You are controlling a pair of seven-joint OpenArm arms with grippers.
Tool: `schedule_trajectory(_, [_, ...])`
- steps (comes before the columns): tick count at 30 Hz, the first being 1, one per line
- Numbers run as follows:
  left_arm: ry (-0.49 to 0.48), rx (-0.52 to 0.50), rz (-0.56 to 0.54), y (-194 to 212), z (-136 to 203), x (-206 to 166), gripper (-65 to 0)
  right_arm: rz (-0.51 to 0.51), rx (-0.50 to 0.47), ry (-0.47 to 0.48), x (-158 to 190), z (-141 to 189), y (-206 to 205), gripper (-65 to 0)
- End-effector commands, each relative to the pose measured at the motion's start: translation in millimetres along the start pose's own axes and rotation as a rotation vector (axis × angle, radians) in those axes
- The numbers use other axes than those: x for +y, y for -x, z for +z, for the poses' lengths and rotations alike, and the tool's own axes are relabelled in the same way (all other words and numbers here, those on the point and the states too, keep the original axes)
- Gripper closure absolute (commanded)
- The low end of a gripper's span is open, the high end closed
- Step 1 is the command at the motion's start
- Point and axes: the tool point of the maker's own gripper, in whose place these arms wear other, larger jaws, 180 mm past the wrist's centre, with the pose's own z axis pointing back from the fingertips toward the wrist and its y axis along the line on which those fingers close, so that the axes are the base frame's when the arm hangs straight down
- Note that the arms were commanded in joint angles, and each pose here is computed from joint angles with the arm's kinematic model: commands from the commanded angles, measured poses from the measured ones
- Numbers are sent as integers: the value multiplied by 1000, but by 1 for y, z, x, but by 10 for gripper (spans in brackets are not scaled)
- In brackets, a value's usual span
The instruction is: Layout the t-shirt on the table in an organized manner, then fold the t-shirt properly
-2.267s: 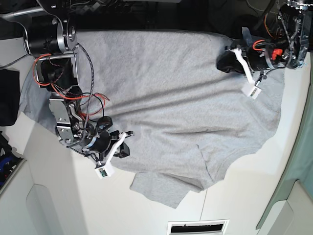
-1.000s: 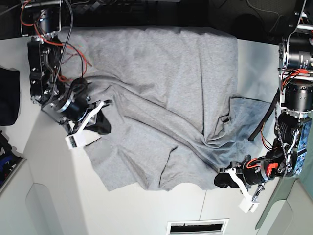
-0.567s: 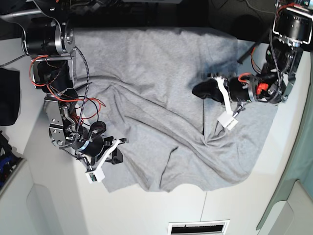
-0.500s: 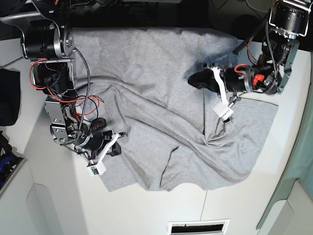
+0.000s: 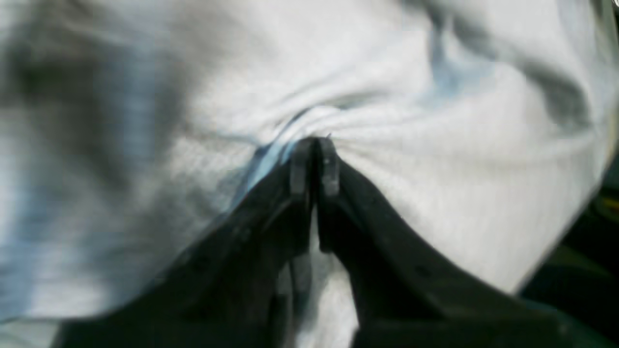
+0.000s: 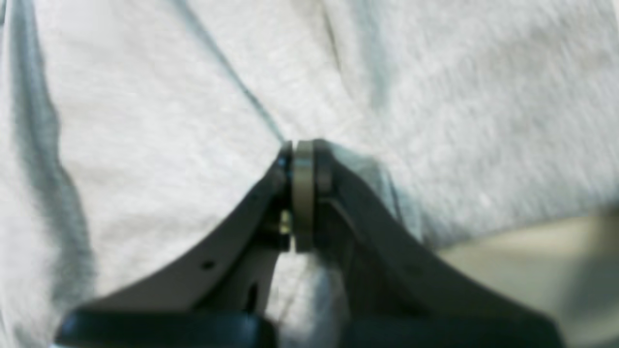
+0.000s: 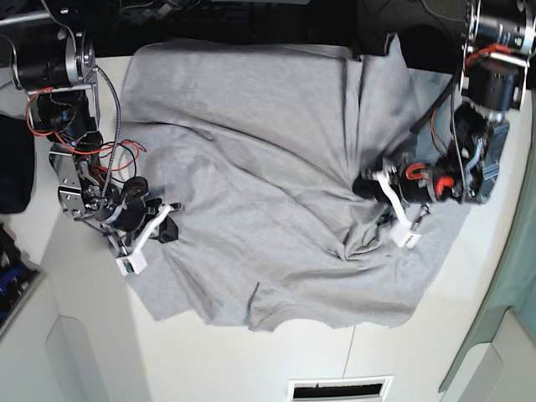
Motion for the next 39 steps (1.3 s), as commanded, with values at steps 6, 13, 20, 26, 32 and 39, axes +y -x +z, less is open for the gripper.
schedule_trajectory(6, [-138, -60, -8, -81, 9, 32, -43, -88, 102, -66, 18, 20, 59, 0])
schedule_trajectory(13, [-68, -151, -65, -145, 2, -15, -43, -105, 44, -189, 94, 44, 92, 0])
schedule_trajectory(20, [147, -173, -163, -169, 19, -65, -45, -40, -160, -183, 107, 64, 22, 0])
schedule_trajectory(26, [116, -170, -183, -149, 69, -27, -45, 27, -270, -87, 74, 67, -45, 0])
schedule_trajectory(32, [66, -47, -125, -65, 77, 20, -45, 49, -238, -35, 46, 40, -71, 0])
schedule_trajectory(39, [-57, 52, -83, 13, 58, 48, -45, -39, -102, -48, 29, 3, -40, 0])
